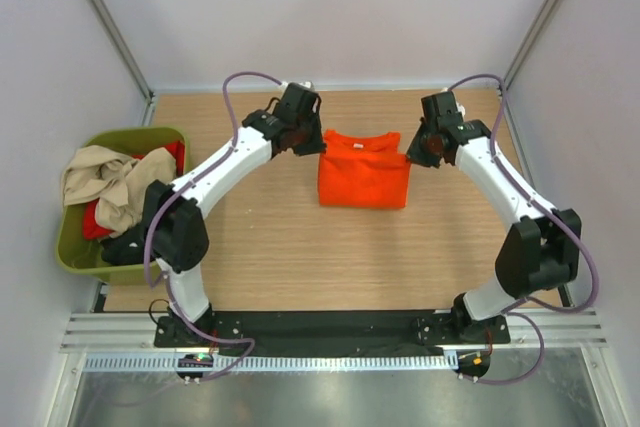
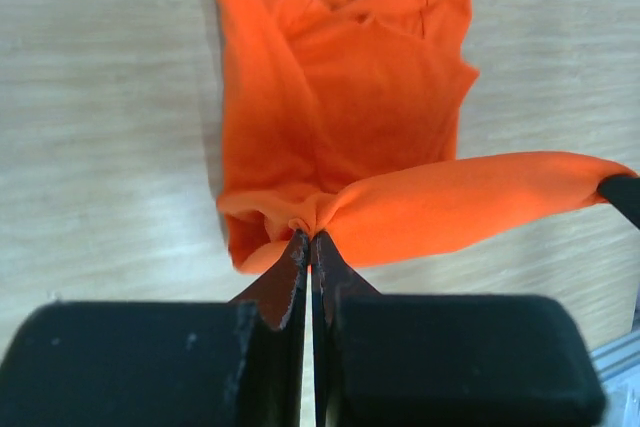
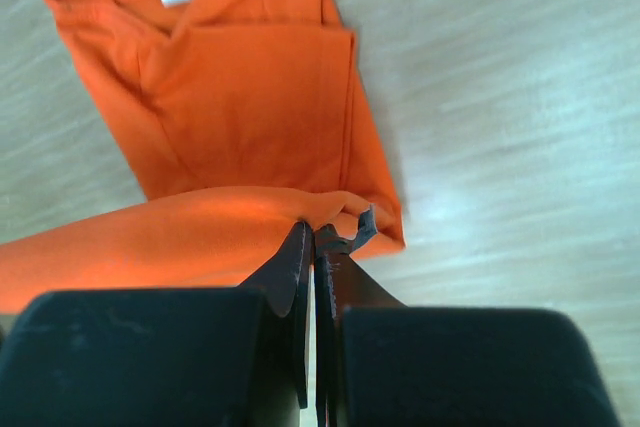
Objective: Fold and stack the t-shirts
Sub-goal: Fold the tshirt
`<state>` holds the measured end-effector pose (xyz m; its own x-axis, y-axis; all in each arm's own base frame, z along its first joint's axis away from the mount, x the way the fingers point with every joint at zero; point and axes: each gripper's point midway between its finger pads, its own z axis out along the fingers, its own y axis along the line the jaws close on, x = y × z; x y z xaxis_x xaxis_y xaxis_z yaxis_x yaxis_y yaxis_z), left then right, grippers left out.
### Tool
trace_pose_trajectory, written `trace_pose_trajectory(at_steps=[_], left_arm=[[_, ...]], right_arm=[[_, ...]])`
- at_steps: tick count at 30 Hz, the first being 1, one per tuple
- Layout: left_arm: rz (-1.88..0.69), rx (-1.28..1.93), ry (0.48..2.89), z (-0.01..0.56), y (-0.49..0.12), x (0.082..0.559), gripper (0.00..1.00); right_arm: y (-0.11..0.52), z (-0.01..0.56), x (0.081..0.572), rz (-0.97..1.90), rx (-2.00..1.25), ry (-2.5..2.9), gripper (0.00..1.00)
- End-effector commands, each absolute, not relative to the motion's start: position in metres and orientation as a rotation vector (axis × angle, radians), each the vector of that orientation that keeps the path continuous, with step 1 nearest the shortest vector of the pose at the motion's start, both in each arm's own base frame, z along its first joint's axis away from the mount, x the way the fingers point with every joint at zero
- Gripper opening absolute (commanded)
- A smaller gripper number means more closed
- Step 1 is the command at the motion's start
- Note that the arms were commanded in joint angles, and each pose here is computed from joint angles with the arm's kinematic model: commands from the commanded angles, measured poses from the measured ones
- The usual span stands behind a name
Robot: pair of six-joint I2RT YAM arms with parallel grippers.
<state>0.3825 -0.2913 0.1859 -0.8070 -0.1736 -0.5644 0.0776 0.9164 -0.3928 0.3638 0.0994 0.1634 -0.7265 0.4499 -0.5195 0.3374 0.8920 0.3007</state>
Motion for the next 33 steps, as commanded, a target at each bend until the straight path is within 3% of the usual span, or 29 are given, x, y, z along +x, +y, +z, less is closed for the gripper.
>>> trace_pose_trajectory(at_steps=[1, 5, 18, 29, 31, 32, 33], left_arm=[[-0.619, -0.023, 2.38, 0.204, -0.298, 0.416, 0.0], [-0.715, -0.022, 2.3, 0.219, -0.309, 0.45, 0.0], [-0.897, -0.083, 2.233, 0.172, -0.33, 0.523, 0.0], [-0.978, -0.241, 2.187, 0.142, -0.312, 0.586, 0.02], [-0.986, -0.259, 2.174, 0.142, -0.307, 0.593, 0.06], [-0.985, -0.268, 2.172, 0.142, -0.304, 0.595, 0.08], [-0.983, -0.283, 2.167, 0.142, -0.295, 0.599, 0.09]], right_arm=[[0.1, 0.191, 0.405, 0.279, 0.52, 2.355, 0.01], [0.091, 0.184, 0.43, 0.272, 0.557, 2.354, 0.01], [0.097, 0.157, 0.499, 0.414, 0.558, 2.322, 0.02], [0.107, 0.133, 0.554, 0.567, 0.598, 2.247, 0.06], [0.104, 0.127, 0.559, 0.567, 0.617, 2.237, 0.12], [0.103, 0.131, 0.565, 0.581, 0.602, 2.206, 0.26], [0.104, 0.132, 0.568, 0.587, 0.569, 2.197, 0.29]])
